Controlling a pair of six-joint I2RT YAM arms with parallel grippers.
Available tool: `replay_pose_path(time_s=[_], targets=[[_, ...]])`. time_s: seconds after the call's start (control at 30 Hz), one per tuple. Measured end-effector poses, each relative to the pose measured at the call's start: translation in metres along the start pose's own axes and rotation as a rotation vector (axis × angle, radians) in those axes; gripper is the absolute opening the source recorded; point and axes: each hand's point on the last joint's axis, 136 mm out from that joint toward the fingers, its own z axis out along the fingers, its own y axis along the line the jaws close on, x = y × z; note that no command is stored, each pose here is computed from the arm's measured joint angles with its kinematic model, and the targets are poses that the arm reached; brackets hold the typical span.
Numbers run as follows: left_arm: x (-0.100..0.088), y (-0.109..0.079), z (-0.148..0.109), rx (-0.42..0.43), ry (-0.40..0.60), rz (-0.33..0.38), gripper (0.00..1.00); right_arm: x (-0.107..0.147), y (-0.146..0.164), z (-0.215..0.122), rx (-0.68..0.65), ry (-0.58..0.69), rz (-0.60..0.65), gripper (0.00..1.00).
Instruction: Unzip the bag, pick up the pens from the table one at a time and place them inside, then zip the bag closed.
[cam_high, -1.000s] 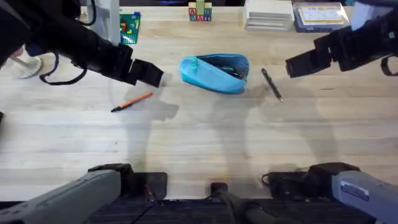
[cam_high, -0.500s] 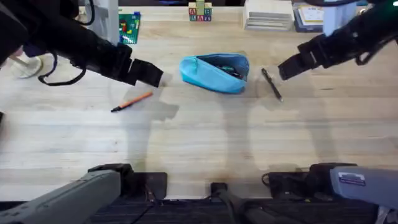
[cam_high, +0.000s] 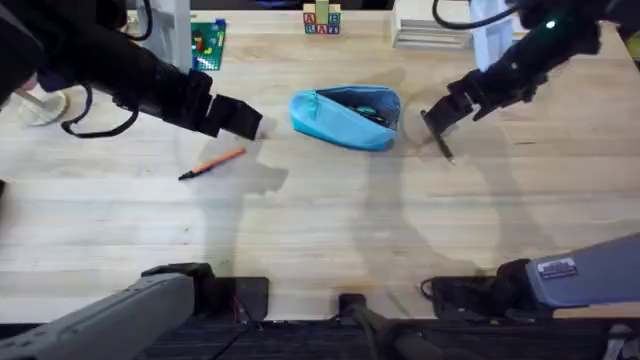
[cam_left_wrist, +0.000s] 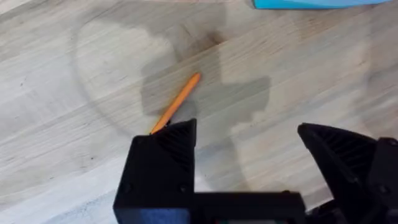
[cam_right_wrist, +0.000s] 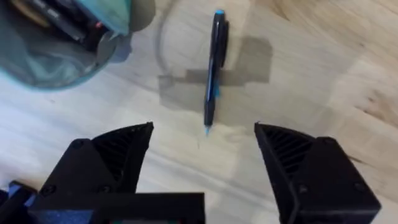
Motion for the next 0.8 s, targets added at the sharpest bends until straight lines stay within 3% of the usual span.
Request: replay_pose_path(time_s=[0.27, 0.53, 0.8], targets=[[0.000, 0.000, 0.000, 0.000, 0.000, -0.014, 0.995, -0.014, -0.012, 0.027, 0.014, 0.006, 0.032, 0.996], [0.000, 0.000, 0.000, 0.000, 0.000, -0.023, 0.995, -0.024, -0.019, 0.033, 0.035, -0.029, 0.112, 0.995], [-0.001, 0.000, 0.000, -0.001, -0.002, -0.022, 0.995, -0.010, -0.016, 0.051, 0.024, 0.004, 0.139, 0.996]])
